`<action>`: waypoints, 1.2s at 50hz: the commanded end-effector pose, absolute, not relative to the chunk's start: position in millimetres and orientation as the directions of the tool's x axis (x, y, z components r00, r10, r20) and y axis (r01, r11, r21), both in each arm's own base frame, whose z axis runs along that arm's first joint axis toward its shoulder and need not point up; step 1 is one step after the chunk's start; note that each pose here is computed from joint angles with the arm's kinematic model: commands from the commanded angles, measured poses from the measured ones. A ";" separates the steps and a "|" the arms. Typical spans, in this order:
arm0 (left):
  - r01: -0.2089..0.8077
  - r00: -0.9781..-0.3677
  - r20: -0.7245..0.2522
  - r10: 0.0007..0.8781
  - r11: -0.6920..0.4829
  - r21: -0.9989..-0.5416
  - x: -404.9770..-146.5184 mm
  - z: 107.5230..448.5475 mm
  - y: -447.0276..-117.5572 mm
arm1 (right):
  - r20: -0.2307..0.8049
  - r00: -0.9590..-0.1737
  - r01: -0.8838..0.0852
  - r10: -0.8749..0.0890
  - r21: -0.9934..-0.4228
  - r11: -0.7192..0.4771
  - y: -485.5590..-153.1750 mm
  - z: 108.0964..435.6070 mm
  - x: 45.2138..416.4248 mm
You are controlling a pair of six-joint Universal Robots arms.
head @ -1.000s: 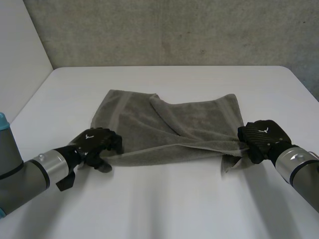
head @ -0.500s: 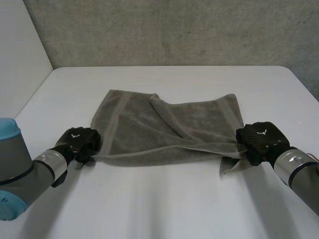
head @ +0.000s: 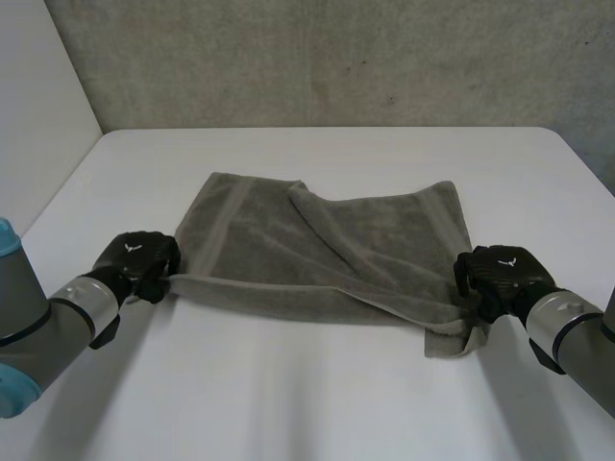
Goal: Fold the towel.
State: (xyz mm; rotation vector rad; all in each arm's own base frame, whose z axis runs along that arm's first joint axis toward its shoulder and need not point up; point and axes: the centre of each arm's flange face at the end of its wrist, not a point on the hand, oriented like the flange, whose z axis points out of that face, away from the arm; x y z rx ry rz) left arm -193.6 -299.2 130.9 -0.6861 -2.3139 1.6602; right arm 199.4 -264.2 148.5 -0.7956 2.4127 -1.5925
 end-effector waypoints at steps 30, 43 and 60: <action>0.242 -0.875 -0.095 0.475 0.260 -0.935 -189.7 131.7 -300.7 | 0.086 -0.850 -0.328 -0.520 -0.858 0.395 -246.3 136.9 207.3; 0.180 -0.890 -0.075 0.449 0.196 -0.964 -187.1 170.5 -303.7 | 0.182 -0.868 -0.286 -0.462 -0.944 0.165 -267.8 207.2 206.0; -0.051 -0.867 -0.002 0.499 -0.092 -0.994 -190.9 322.2 -270.5 | 0.525 -0.654 -0.601 -0.545 -0.798 -0.048 -232.8 345.3 206.3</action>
